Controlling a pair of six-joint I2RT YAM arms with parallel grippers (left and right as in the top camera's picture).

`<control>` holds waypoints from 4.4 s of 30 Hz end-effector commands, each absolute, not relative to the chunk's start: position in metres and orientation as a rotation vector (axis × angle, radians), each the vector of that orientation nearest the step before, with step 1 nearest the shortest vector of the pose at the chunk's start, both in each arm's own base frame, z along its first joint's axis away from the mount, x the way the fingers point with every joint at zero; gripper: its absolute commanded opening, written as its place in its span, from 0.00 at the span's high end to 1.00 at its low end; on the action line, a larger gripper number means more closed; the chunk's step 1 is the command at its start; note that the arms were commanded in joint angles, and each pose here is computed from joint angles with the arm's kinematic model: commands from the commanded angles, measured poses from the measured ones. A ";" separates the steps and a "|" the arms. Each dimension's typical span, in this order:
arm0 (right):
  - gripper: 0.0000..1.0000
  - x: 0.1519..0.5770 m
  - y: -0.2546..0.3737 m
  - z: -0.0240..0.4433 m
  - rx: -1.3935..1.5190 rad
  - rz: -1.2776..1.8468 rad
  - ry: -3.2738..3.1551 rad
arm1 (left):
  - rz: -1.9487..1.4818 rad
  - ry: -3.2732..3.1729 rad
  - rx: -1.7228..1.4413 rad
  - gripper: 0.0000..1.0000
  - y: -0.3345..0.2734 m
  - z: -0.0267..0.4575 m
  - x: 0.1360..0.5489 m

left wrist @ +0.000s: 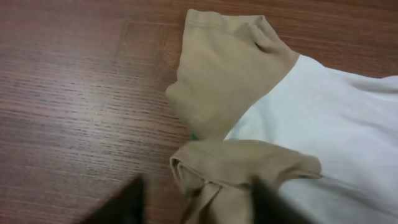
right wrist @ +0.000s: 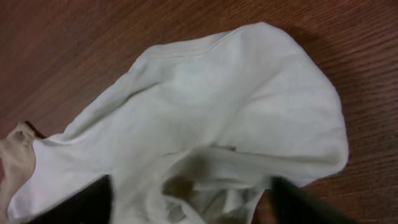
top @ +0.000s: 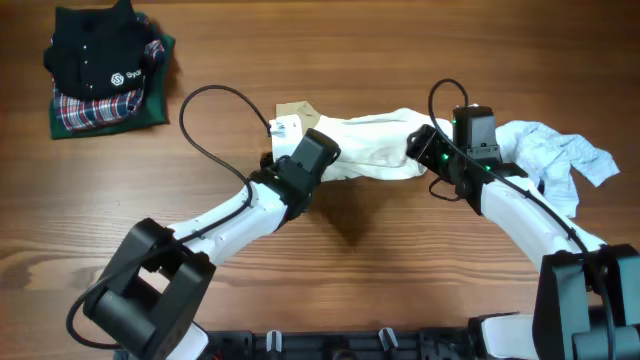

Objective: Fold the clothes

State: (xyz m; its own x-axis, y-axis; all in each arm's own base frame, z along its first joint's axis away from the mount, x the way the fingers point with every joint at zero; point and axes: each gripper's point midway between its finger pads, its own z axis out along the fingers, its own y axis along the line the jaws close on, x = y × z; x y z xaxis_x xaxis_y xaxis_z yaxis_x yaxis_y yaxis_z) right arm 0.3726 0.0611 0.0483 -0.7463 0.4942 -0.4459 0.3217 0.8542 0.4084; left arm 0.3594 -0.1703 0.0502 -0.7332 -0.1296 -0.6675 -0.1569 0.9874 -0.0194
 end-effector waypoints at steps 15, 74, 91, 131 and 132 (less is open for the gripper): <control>0.32 0.432 0.097 0.192 -0.189 0.391 2.333 | -0.344 2.489 0.047 0.17 -0.142 0.171 0.430; 0.39 0.466 0.102 0.003 -0.173 0.396 2.683 | -0.169 2.717 0.083 0.96 -0.171 0.017 0.483; 0.53 0.480 0.091 0.004 -0.233 0.273 2.627 | -0.169 2.716 0.083 0.96 -0.171 0.017 0.484; 0.96 0.414 0.111 0.053 -0.038 0.546 2.810 | -0.113 2.784 0.098 0.96 -0.172 0.070 0.439; 0.96 0.412 0.107 0.052 -0.022 0.545 2.821 | -0.110 2.790 0.099 0.96 -0.171 0.072 0.436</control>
